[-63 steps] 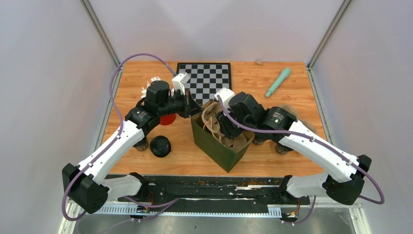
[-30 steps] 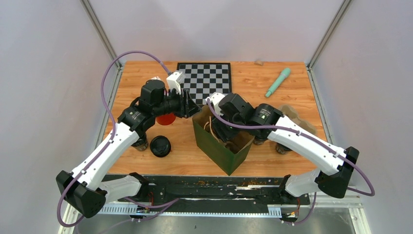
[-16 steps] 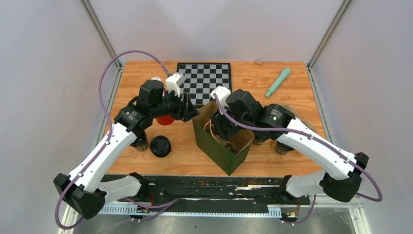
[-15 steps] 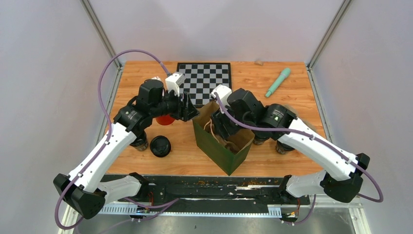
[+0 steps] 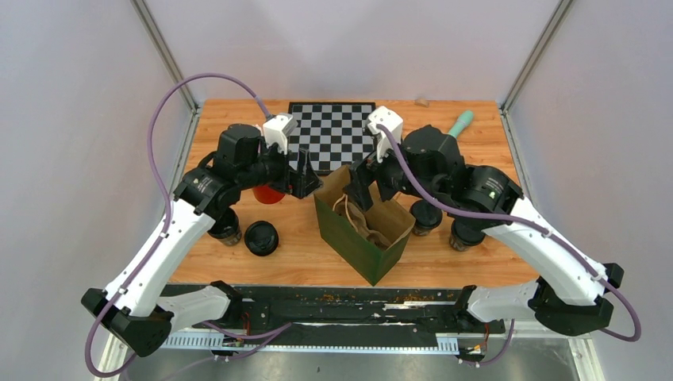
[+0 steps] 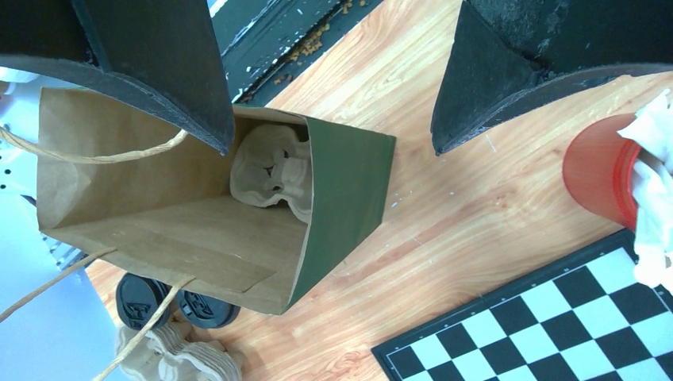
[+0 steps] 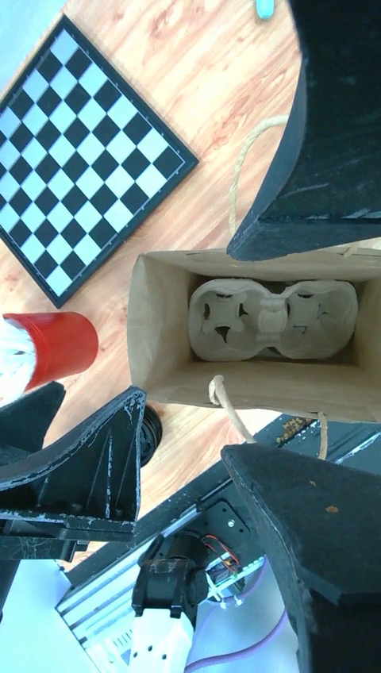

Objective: Pack the takeout coffee

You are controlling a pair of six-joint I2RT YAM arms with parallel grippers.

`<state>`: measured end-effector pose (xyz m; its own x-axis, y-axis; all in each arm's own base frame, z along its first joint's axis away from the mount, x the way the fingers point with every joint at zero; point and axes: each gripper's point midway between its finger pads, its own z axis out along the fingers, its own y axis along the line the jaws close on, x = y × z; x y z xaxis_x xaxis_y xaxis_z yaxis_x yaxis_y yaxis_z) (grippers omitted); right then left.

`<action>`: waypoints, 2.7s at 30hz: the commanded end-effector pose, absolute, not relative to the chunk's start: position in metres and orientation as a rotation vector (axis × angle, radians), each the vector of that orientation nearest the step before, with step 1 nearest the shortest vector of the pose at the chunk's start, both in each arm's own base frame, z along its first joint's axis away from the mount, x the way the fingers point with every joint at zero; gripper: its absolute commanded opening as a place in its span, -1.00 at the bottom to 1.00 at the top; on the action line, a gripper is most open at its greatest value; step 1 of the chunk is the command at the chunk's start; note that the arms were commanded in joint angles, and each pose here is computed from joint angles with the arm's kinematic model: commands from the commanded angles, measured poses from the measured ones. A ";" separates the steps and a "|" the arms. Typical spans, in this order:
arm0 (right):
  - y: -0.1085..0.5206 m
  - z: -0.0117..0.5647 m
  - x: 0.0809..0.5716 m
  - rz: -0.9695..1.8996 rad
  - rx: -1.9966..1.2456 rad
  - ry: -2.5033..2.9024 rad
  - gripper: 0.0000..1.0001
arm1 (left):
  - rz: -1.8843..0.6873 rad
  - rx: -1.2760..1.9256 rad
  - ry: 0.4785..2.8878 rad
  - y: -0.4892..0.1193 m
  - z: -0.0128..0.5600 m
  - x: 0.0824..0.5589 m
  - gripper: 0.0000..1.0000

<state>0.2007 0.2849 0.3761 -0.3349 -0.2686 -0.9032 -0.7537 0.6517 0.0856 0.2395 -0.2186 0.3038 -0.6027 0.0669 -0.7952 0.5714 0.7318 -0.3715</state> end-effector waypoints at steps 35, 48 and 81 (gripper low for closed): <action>0.207 0.417 0.207 0.473 -0.497 1.751 0.90 | -0.831 0.686 2.086 -0.268 0.313 0.292 0.54; 0.198 0.433 0.224 0.371 -0.430 1.722 0.93 | -0.858 0.684 2.136 -0.273 0.316 0.281 0.43; 0.204 0.368 0.214 0.355 -0.388 2.008 0.85 | -0.759 0.409 2.104 -0.276 0.313 0.310 -1.00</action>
